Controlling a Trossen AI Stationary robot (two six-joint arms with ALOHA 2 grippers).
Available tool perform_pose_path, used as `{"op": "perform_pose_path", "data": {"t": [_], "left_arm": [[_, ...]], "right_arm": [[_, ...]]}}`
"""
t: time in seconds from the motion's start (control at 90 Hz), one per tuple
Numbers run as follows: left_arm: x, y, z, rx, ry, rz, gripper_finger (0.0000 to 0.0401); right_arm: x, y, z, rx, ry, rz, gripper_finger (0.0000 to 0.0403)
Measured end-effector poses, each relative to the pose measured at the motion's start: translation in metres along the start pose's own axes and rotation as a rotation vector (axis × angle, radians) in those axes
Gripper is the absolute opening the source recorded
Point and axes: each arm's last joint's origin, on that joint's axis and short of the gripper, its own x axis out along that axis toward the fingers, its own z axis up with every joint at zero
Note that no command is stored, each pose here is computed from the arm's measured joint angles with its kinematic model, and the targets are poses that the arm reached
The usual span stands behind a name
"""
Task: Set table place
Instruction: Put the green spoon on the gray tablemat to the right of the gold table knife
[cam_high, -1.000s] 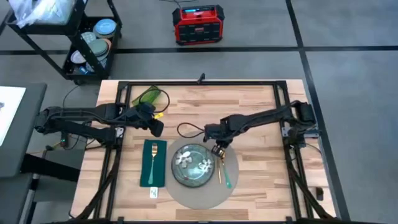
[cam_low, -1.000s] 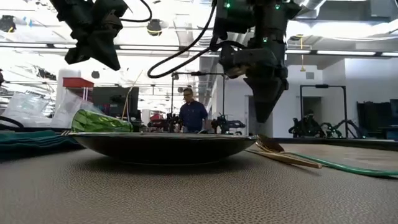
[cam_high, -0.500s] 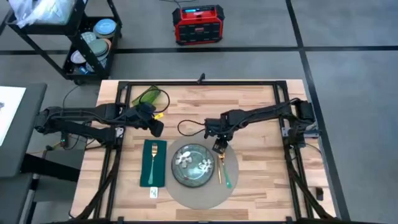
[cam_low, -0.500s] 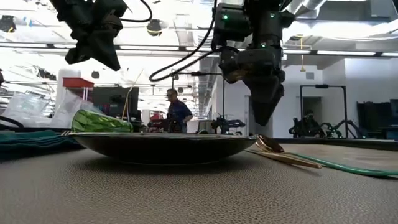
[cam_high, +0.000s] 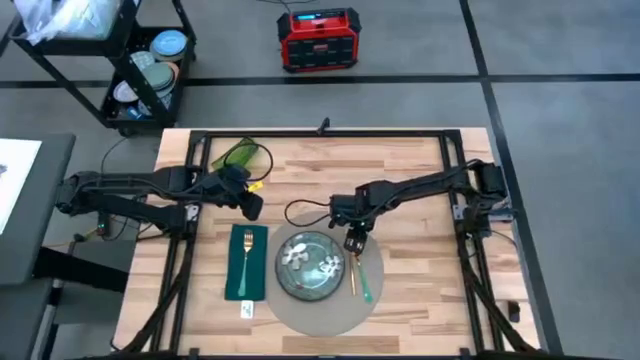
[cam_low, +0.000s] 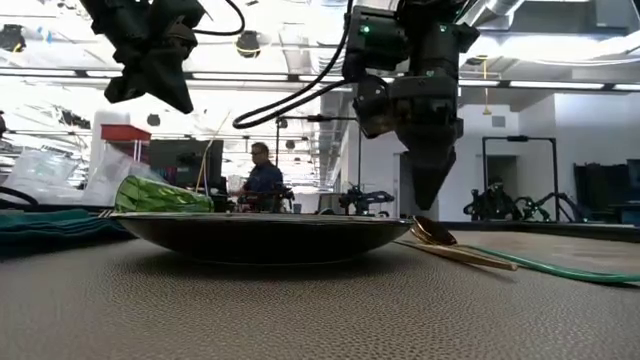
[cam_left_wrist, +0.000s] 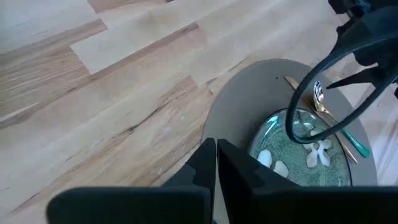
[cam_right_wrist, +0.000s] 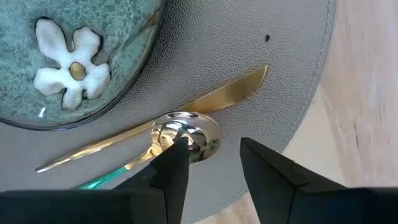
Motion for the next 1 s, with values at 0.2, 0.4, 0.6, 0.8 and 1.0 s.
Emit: {"op": "perform_pose_path", "data": {"t": [0.2, 0.4, 0.6, 0.8, 1.0], "left_arm": [[0.000, 0.000, 0.000, 0.000, 0.001, 0.001, 0.0000], [0.000, 0.000, 0.000, 0.001, 0.004, 0.005, 0.0000], [0.000, 0.001, -0.001, 0.002, 0.007, 0.008, 0.0000], [0.000, 0.001, -0.001, 0.003, 0.008, 0.009, 0.0000], [0.000, 0.001, -0.001, 0.003, 0.001, 0.014, 0.0000]], "right_arm": [[0.007, 0.000, 0.003, -0.038, -0.008, 0.009, 0.0134], [0.012, -0.002, 0.005, -0.046, 0.000, 0.008, 0.0126], [0.023, -0.002, 0.005, -0.059, 0.041, 0.030, 0.0116], [0.023, -0.003, 0.004, -0.074, 0.056, 0.028, 0.0109], [0.023, -0.006, 0.003, -0.068, 0.069, 0.022, 0.0042]]}}
